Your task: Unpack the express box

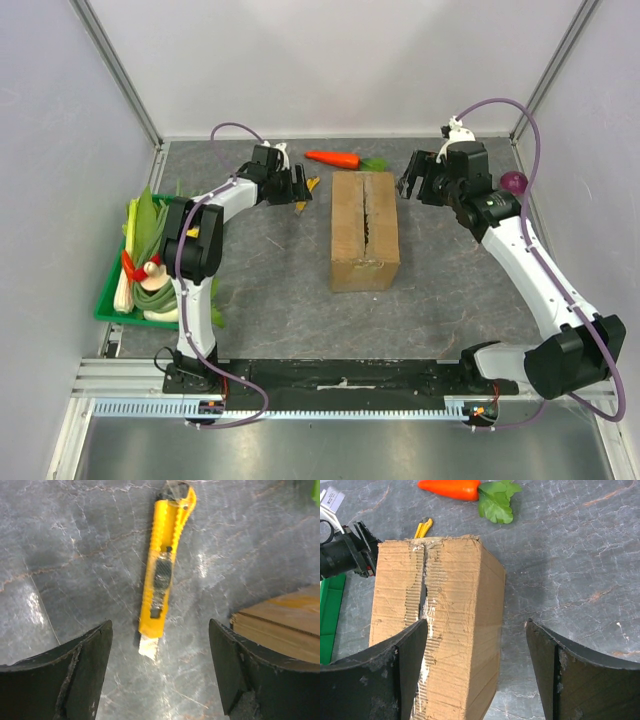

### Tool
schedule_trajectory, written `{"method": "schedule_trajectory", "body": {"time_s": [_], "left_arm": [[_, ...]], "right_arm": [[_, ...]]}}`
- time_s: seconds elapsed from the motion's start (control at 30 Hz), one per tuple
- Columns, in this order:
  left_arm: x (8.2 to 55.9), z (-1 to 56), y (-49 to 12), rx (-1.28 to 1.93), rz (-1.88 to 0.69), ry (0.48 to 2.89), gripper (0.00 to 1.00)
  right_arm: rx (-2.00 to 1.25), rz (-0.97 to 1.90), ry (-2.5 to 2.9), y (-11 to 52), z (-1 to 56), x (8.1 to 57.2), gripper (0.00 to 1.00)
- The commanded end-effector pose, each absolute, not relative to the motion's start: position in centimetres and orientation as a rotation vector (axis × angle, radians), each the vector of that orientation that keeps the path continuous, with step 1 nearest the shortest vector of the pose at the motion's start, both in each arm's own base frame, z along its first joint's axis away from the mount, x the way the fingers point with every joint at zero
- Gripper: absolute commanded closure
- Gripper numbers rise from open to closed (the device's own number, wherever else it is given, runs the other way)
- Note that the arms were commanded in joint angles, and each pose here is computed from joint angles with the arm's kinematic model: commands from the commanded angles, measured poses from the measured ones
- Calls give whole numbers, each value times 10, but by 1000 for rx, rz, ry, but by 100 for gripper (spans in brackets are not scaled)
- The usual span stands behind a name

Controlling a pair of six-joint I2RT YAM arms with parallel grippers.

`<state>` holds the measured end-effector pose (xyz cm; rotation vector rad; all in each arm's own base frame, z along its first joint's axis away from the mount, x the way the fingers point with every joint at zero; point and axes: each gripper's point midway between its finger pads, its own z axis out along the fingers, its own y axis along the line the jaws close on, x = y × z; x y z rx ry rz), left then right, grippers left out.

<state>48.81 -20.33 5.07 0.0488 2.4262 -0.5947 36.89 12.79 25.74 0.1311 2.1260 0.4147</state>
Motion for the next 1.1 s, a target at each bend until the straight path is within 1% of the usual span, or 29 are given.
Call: {"method": "schedule_trajectory", "body": {"time_s": [0.0,0.1,0.2,0.3,0.37,0.43,0.47,0.53,0.57,0.63,0.7,0.8,0.93,1.0,1.07], "left_arm": [[509,49,-204,112,-537,2389,19],[510,38,-211,160,-540,2412,26],[516,38,-215,215,-468,2406,30],[514,30,-217,273,-345,2434,32],[510,15,-214,293,-246,2478,34],[511,11,-210,295,-174,2497,37],[511,9,-211,302,-157,2503,41],[512,2,-210,306,-123,2519,46],[510,0,-210,312,-109,2529,51],[511,-3,-206,319,-66,2534,58],[508,-5,-204,326,-41,2543,71],[507,-4,-200,326,-16,2545,85],[509,13,-203,331,-39,2520,92],[511,25,-206,332,-60,2499,95],[511,49,-212,347,-115,2457,96]], "right_arm": [[125,384,2099,123,269,375,14],[129,384,2105,123,267,376,14],[134,386,2116,123,264,375,14],[143,386,2127,122,261,374,14],[142,388,2132,123,259,374,14],[146,386,2133,122,259,374,14],[149,383,2134,122,257,374,14],[149,384,2139,121,256,373,14],[148,382,2140,121,256,372,14],[151,381,2143,120,255,372,14],[153,382,2143,120,254,371,14],[151,390,2144,121,255,371,14],[150,398,2139,122,257,371,14],[150,403,2137,122,258,370,14],[147,409,2125,123,263,371,14]]}}
